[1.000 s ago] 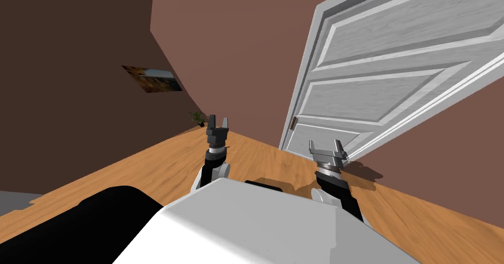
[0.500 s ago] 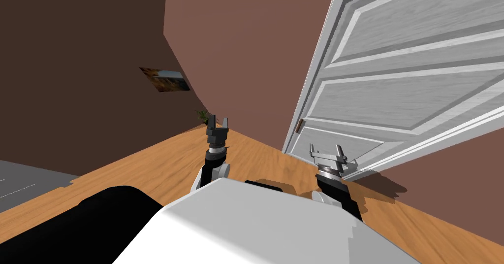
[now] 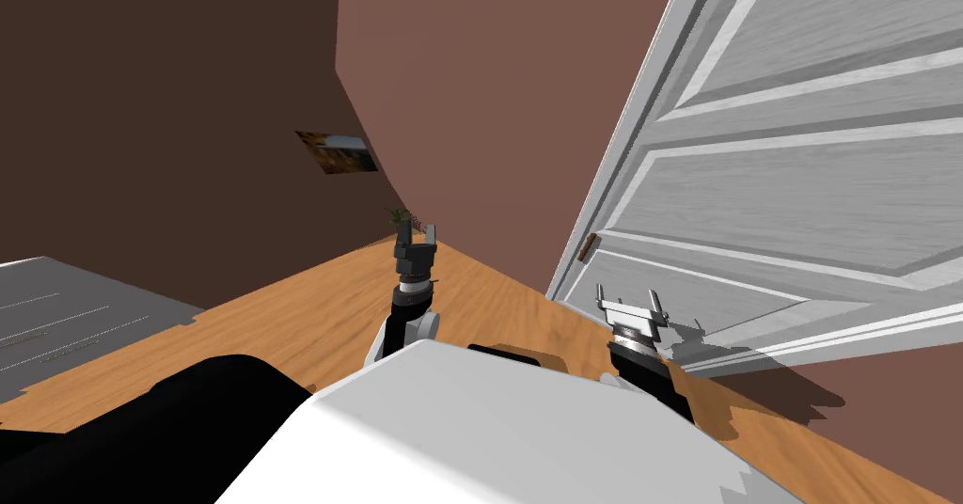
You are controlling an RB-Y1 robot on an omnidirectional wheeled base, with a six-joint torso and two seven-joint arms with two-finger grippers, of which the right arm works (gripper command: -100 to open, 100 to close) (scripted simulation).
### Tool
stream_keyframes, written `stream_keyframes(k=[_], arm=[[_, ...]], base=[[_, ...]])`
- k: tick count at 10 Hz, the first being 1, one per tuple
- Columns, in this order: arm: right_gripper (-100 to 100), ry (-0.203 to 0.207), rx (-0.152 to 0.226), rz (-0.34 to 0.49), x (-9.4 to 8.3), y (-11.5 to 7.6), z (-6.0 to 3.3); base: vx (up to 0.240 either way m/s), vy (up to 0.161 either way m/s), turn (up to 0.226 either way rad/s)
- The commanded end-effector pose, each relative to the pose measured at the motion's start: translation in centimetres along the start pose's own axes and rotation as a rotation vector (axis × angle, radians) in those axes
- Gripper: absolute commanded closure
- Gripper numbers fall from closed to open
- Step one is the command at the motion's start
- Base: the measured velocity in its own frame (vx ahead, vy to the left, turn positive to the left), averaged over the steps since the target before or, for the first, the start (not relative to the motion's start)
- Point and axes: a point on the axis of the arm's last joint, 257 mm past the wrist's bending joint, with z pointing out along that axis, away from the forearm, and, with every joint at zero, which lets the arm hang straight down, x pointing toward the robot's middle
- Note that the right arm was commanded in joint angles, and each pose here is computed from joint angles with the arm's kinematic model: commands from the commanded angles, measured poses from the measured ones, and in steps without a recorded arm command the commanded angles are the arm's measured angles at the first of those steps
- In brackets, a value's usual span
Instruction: Pull the door open
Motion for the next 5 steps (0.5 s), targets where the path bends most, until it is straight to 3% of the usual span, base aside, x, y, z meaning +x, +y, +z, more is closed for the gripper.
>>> stream_keyframes(k=[1, 5], arm=[[-100, -0.033, -0.003, 0.046, -1.6, 0.0, -0.53], [-100, -0.119, -0.016, 0.146, -5.8, 0.1, -2.19]], base=[[0.084, -0.036, 0.129], [0.096, -0.049, 0.154]])
